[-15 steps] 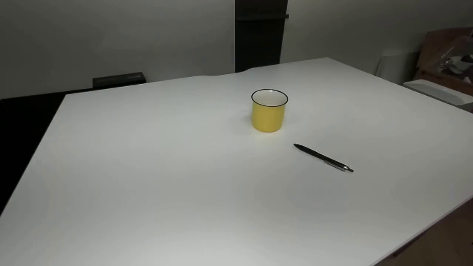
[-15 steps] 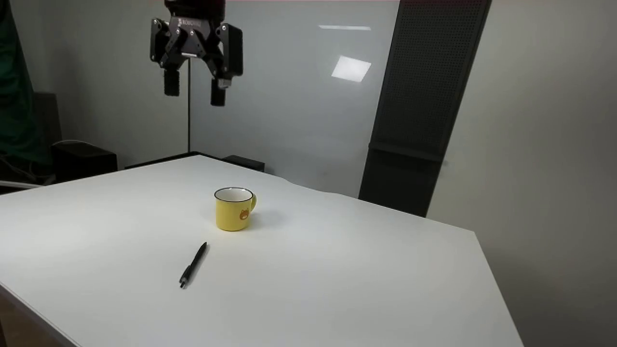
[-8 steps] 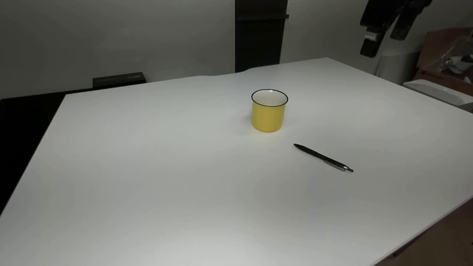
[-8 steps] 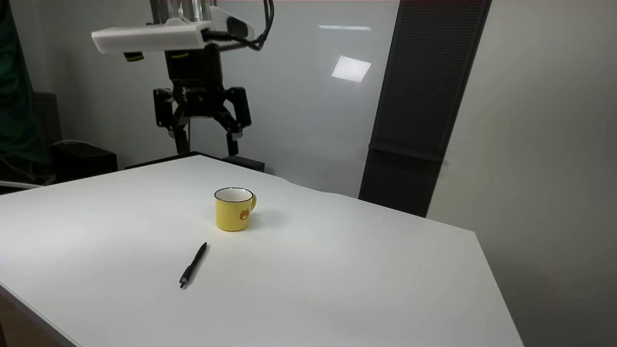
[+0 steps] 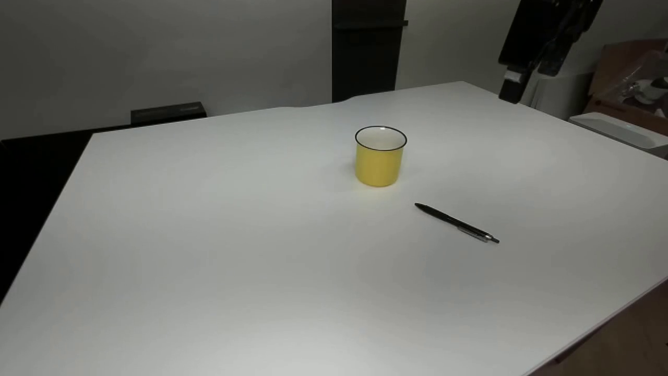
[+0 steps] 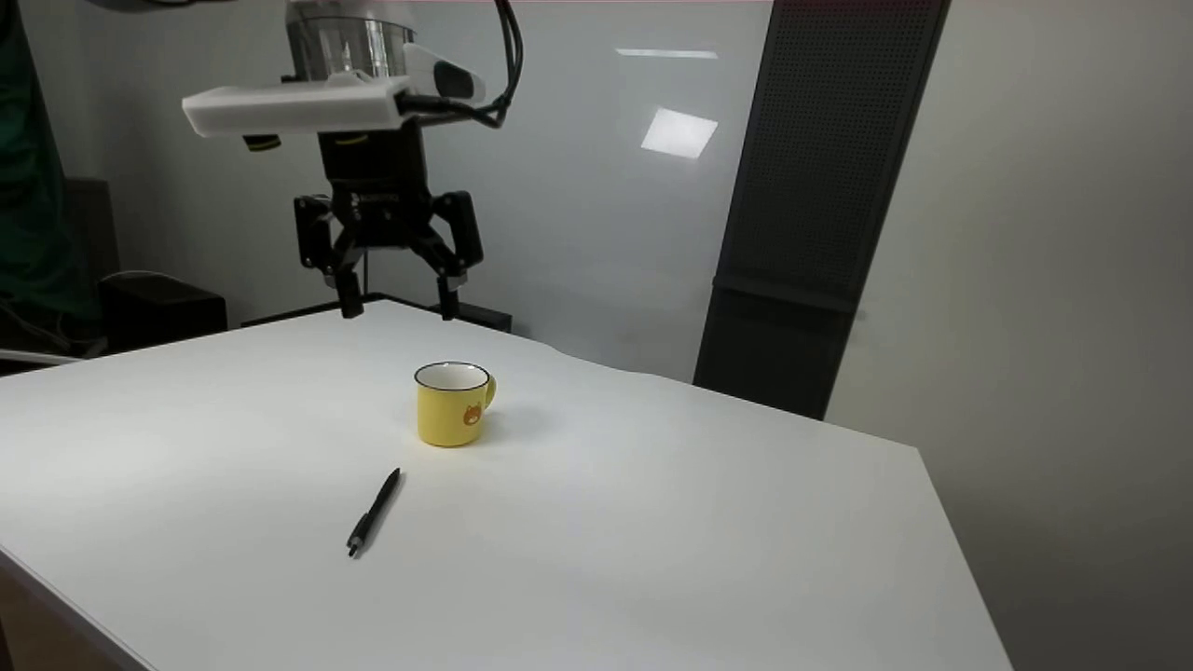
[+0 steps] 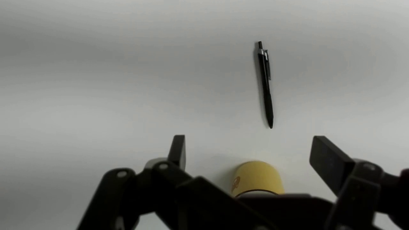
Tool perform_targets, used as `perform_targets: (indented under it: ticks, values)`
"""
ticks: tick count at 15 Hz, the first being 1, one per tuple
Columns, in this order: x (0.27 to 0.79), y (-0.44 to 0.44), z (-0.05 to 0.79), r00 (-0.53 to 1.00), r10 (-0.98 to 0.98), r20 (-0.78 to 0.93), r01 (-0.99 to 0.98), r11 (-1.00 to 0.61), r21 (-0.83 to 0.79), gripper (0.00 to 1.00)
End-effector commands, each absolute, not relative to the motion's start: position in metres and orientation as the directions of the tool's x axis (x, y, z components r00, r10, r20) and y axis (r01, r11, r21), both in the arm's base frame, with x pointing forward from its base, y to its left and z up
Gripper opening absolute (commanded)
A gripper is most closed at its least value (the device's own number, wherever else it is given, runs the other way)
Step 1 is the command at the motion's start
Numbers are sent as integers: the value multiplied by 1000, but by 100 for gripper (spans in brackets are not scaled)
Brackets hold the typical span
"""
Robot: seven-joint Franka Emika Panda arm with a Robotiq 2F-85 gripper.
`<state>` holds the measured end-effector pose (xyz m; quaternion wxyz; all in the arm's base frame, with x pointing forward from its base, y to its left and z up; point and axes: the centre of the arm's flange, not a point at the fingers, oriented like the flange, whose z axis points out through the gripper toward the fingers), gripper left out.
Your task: Pick up the pen from the table and put it in the yellow cup.
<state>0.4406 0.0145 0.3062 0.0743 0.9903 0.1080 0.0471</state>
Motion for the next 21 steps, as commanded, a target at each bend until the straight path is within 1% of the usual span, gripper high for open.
perform_targets:
  ticks: [1,7,8,13,21]
  values:
    - [450,25,271,953,289,90,271,-948,167,100]
    - [456,31,205,924,383,18,380,-921,89,100]
    - [443,30,222,933,359,34,353,-929,110,100]
    - [444,30,209,936,352,28,347,-931,112,100]
    - [456,28,142,926,377,1,375,-921,100,100]
